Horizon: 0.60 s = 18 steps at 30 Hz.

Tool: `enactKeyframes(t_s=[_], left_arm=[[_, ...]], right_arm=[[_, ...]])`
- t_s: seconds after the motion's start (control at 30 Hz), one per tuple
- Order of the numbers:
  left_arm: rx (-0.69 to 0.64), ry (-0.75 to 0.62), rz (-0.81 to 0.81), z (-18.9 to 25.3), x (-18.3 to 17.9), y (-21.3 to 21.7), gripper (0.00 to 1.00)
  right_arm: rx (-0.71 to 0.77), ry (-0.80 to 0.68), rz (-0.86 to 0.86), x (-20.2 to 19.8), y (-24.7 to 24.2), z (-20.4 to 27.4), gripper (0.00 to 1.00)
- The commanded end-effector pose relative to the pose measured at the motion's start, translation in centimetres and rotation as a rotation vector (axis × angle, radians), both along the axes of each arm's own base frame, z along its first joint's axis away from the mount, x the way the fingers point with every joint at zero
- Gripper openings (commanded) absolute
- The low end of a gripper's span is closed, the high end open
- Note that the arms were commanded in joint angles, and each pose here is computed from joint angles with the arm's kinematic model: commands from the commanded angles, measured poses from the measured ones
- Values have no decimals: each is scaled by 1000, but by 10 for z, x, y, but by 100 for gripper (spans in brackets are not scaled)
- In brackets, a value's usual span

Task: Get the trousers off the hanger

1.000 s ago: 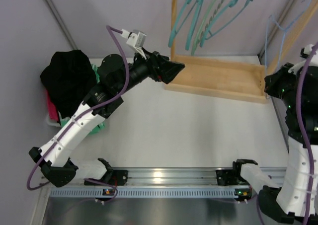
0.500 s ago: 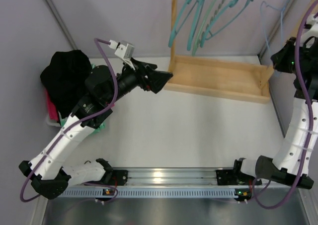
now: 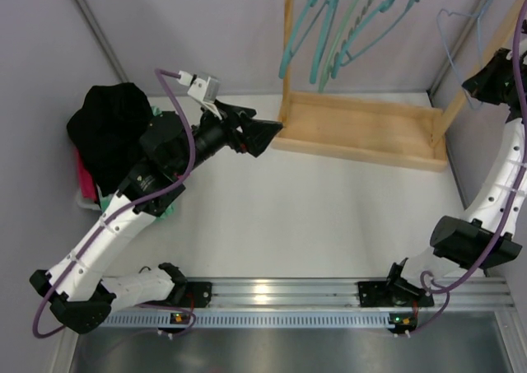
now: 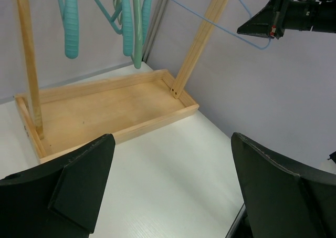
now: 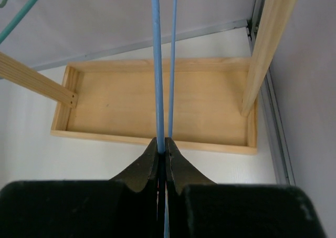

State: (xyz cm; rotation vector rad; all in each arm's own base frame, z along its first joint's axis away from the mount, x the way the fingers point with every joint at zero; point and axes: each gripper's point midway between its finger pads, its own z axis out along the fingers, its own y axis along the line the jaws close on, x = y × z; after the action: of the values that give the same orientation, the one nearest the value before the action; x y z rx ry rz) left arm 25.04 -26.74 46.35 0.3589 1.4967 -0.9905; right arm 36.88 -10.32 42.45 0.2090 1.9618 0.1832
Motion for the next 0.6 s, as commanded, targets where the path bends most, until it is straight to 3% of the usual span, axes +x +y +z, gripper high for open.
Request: enactKeyframes(t_s=[0.0, 0.23, 0.3, 0.33, 0.43, 0.57], left_arm=[[-28, -63, 25, 16, -1, 8, 99], [76, 46, 52, -13, 15, 12, 98], [106, 85, 40, -19, 16, 12, 98], [112, 98, 51, -22, 21, 17, 98], [157, 163, 47, -39, 29, 27, 98], [267, 254, 81, -71, 48, 48, 98]], right_arm=[[-25, -61, 27, 7, -7, 10, 0], [-51, -14, 35, 8, -18, -18, 0], [-54, -11, 42, 5, -17, -22, 24], [-59, -16, 42, 3, -16, -22, 45], [-76, -50, 48, -8, -9, -17, 69], [-108, -93, 47, -29, 3, -5, 85]])
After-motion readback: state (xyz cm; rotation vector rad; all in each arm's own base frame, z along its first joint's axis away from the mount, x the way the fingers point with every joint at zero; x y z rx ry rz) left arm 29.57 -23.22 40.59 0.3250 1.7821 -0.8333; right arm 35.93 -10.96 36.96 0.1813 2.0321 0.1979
